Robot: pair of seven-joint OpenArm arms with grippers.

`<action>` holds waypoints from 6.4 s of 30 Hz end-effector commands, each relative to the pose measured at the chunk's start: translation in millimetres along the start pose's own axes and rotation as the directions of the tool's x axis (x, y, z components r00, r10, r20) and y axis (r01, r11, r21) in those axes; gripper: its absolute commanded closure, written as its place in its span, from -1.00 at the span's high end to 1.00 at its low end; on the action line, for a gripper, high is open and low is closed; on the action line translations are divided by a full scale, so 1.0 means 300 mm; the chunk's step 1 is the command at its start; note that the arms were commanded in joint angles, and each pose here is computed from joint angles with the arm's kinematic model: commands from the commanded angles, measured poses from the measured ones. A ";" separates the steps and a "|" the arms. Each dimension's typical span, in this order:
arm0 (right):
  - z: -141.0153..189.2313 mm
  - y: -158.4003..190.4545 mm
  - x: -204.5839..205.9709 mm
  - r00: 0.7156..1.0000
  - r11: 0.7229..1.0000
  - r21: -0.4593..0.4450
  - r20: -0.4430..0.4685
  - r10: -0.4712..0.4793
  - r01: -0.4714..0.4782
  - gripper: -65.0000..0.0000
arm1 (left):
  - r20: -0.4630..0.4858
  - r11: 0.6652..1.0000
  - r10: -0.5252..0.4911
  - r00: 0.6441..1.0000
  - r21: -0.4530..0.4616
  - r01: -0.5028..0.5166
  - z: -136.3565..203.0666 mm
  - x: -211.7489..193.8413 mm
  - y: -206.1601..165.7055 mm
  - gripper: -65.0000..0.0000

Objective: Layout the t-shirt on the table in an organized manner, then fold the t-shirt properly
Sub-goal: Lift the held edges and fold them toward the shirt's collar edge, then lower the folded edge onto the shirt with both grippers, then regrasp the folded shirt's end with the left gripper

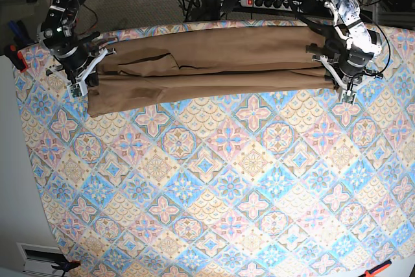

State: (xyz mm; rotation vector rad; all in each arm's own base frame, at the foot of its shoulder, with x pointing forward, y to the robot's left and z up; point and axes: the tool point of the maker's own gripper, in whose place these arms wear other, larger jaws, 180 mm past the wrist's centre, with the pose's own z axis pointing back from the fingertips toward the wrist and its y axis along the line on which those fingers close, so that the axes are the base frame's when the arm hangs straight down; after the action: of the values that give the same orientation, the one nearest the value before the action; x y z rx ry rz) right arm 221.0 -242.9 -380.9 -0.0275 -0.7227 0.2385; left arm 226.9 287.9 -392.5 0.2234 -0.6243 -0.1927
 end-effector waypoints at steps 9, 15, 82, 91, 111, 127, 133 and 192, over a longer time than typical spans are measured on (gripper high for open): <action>0.037 -0.020 0.093 0.996 0.999 -0.029 0.081 0.035 -0.033 -1.00 | 0.074 0.998 -0.031 0.997 0.066 0.026 0.058 0.081 0.051 -1.00; 0.040 -0.022 0.095 0.996 0.999 -0.032 0.083 0.037 -0.034 -1.00 | 0.061 0.998 -0.033 0.998 0.062 0.030 0.062 0.061 0.046 -1.00; 0.061 0.088 -0.096 0.995 0.996 0.012 -0.023 -0.092 0.093 -0.56 | 0.207 0.862 0.502 0.840 -0.037 -0.506 0.260 -0.073 0.113 0.45; 0.043 0.146 -0.079 0.997 0.996 0.062 -0.018 -0.070 0.071 -0.56 | 0.043 0.732 0.677 0.734 -0.140 -0.667 0.197 -0.288 0.158 0.45; 0.042 0.148 -0.080 0.997 0.995 0.064 -0.019 -0.070 0.071 -0.56 | -0.084 0.765 0.619 0.781 -0.158 -0.624 0.128 -0.322 0.091 0.45; 0.031 0.189 -0.071 0.998 0.994 0.097 -0.018 -0.053 0.054 -0.56 | -0.108 0.834 0.528 0.843 -0.122 -0.538 0.202 -0.310 0.140 0.45; 0.026 0.211 -0.065 0.999 0.992 0.116 -0.016 -0.045 0.047 -0.57 | 0.017 0.875 0.468 0.884 -0.148 -0.461 0.295 -0.193 0.139 0.45; 0.027 0.208 -0.065 0.999 0.992 0.114 -0.015 -0.044 0.046 -0.58 | -0.130 0.792 0.393 0.910 -0.455 -0.407 0.064 -0.171 -0.005 0.45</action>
State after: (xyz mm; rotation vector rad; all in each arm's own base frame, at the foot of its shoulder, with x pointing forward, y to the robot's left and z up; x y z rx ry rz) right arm 182.8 -187.0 -402.8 0.0933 -0.6573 0.2303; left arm 178.2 289.5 -405.1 -0.4187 -0.5909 0.0869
